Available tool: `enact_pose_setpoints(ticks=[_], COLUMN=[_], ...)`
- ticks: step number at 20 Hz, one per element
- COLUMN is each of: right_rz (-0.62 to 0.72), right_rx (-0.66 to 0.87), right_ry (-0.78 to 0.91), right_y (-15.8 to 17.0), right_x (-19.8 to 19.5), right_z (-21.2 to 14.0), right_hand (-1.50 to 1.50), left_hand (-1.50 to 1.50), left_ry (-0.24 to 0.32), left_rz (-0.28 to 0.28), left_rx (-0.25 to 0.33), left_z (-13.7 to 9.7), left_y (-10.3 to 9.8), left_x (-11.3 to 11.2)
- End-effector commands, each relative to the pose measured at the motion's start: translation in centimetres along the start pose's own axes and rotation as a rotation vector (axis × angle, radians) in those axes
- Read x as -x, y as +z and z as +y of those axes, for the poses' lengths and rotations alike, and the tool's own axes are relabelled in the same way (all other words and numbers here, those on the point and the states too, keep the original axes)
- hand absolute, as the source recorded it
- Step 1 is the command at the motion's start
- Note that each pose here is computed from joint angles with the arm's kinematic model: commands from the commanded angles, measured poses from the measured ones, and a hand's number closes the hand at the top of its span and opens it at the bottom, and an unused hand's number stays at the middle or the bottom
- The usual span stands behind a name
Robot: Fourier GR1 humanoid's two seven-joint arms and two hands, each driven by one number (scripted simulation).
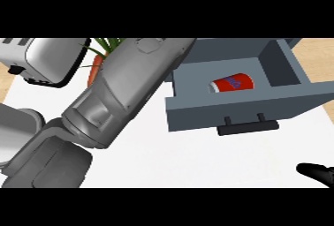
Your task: Pick up the can, place it into the drawer and close the drawer
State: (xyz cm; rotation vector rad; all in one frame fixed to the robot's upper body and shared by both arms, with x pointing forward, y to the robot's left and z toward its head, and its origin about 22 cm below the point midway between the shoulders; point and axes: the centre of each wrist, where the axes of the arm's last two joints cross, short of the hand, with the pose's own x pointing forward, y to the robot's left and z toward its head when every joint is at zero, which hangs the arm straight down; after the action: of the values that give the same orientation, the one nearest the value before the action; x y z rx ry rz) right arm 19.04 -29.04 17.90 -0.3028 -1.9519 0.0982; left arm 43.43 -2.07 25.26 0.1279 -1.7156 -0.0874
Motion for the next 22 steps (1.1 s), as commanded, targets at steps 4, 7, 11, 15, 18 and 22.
enact_pose_setpoints(ticks=[4, 7, 11, 15, 18, 22], right_rz=[-0.109, -0.121, -0.148, -0.166, -0.152, -0.146], right_rx=[-0.082, -0.136, -0.141, -0.182, -0.190, -0.231], right_ry=[0.168, 0.287, 0.418, 0.555, 0.647, 0.717], right_y=[-1.4, -2.8, -3.8, -5.1, -5.9, -8.1], right_x=[0.2, -0.4, 0.0, 1.9, 3.6, 5.6], right_z=[0.6, 1.3, 3.3, 4.7, 6.3, 9.2], right_hand=[-1.50, -1.50, -1.50, -1.50, -1.50, -1.50], left_hand=[-1.50, -1.50, -1.50, -1.50, -1.50, -1.50], left_ry=[0.051, 0.102, 0.134, 0.106, 0.102, 0.075], left_rz=[0.021, 0.005, 0.019, -0.008, -0.015, -0.010], left_rx=[-0.022, -0.015, -0.017, -0.032, -0.018, -0.031], left_z=[-0.1, 0.1, -0.3, 0.2, 0.1, 0.2], left_y=[-0.1, 0.0, 0.2, -0.3, -0.3, -0.2], left_x=[-0.5, 0.1, -1.3, -0.1, -0.9, 0.3])
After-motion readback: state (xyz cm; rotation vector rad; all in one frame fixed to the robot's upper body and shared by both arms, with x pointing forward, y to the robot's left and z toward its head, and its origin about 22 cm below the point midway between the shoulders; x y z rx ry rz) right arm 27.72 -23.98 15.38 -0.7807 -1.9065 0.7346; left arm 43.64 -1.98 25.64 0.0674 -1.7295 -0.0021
